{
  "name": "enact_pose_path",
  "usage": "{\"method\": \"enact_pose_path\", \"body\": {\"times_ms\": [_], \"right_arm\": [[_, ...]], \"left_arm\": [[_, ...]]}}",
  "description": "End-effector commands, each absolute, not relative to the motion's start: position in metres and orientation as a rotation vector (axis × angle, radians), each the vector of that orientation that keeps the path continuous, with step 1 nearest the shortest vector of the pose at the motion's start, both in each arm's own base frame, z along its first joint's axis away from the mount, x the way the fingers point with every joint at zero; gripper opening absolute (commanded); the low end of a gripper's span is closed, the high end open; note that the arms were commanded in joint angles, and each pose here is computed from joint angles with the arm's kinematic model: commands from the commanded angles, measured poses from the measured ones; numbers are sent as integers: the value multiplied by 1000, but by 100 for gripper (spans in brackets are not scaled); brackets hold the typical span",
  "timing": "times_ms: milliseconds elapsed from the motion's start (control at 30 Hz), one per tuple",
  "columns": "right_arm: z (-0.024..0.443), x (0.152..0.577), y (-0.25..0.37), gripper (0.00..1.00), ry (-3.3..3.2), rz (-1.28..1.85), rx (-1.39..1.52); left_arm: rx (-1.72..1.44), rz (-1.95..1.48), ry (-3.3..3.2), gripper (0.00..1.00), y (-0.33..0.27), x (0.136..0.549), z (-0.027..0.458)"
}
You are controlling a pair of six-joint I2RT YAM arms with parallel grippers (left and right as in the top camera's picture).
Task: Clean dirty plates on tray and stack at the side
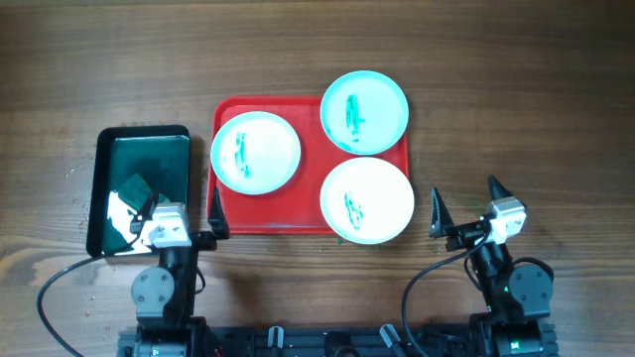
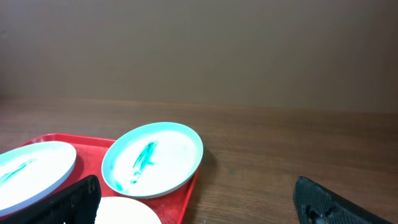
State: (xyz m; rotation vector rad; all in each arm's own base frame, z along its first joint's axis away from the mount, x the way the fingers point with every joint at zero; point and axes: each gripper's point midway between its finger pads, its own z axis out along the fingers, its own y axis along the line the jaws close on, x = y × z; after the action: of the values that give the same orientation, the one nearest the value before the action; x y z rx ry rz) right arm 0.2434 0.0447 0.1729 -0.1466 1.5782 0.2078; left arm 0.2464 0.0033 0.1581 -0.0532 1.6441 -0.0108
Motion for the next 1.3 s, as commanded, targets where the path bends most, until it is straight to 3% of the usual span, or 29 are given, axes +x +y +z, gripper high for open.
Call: {"method": "enact_pose_path", "body": {"times_ms": [0, 1267], "right_arm": [[173, 242, 49, 100, 1573, 218, -173], [173, 244, 44, 100, 1578, 194, -149]], "left_arm": [[-2, -45, 1645, 100, -6, 246, 157], [7, -32, 1644, 100, -6, 246, 157]]}}
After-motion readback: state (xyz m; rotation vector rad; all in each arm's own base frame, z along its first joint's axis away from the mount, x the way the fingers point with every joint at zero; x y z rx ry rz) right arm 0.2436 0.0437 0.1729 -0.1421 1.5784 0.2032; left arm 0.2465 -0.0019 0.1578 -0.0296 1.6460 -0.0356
